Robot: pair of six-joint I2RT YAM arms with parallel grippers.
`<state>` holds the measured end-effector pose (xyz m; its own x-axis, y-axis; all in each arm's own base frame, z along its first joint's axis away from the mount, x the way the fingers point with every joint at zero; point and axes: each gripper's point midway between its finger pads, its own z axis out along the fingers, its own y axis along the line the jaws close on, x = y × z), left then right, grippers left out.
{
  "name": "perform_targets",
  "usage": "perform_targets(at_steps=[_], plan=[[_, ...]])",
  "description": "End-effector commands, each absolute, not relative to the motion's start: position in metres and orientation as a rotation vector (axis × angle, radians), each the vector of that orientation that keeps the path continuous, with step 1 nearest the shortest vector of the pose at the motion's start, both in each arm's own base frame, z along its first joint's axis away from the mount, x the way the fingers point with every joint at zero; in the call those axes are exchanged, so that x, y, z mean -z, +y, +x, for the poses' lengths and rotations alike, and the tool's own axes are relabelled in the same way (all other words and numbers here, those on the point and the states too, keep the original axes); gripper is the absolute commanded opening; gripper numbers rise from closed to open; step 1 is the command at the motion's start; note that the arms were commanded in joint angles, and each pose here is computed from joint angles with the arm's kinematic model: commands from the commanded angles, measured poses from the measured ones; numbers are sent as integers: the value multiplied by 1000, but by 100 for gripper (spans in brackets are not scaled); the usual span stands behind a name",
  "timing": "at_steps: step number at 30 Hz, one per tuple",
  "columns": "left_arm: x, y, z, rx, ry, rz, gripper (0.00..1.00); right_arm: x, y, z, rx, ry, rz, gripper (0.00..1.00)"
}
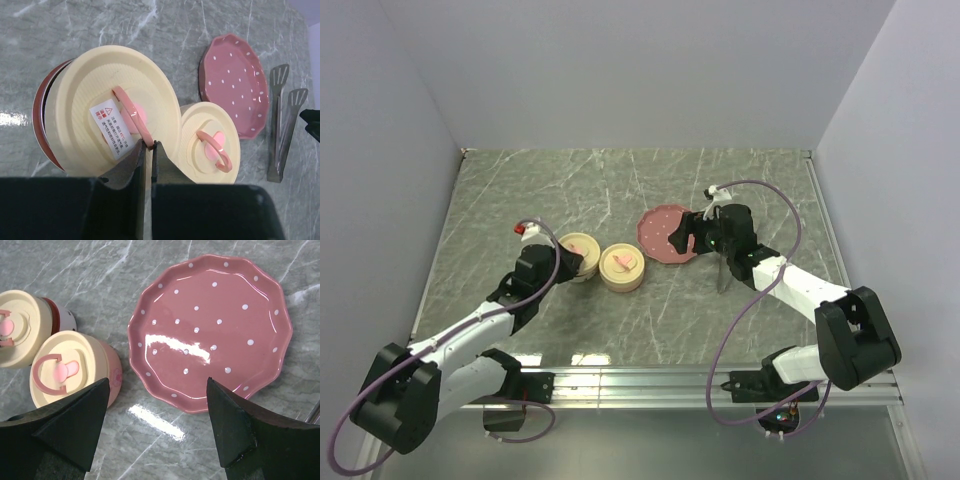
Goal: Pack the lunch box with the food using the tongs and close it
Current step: Move the lunch box, then put the lid back on the lunch box
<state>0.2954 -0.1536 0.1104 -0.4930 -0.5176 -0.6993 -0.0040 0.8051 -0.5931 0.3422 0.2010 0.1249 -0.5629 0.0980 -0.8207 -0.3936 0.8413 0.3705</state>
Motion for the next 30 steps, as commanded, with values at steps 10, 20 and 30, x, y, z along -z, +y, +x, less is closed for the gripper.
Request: perform_targets(at_steps=[10,20,30], plan=[[-86,-156,295,641,2025,-413,0,-135,203,340,-654,2037,-223,85],[-105,-143,295,615,1951,-454,0,-135,202,340,-647,2040,-218,85],[-107,-137,293,603,1925,-470,0,-136,208,339,-658,2037,-233,85]])
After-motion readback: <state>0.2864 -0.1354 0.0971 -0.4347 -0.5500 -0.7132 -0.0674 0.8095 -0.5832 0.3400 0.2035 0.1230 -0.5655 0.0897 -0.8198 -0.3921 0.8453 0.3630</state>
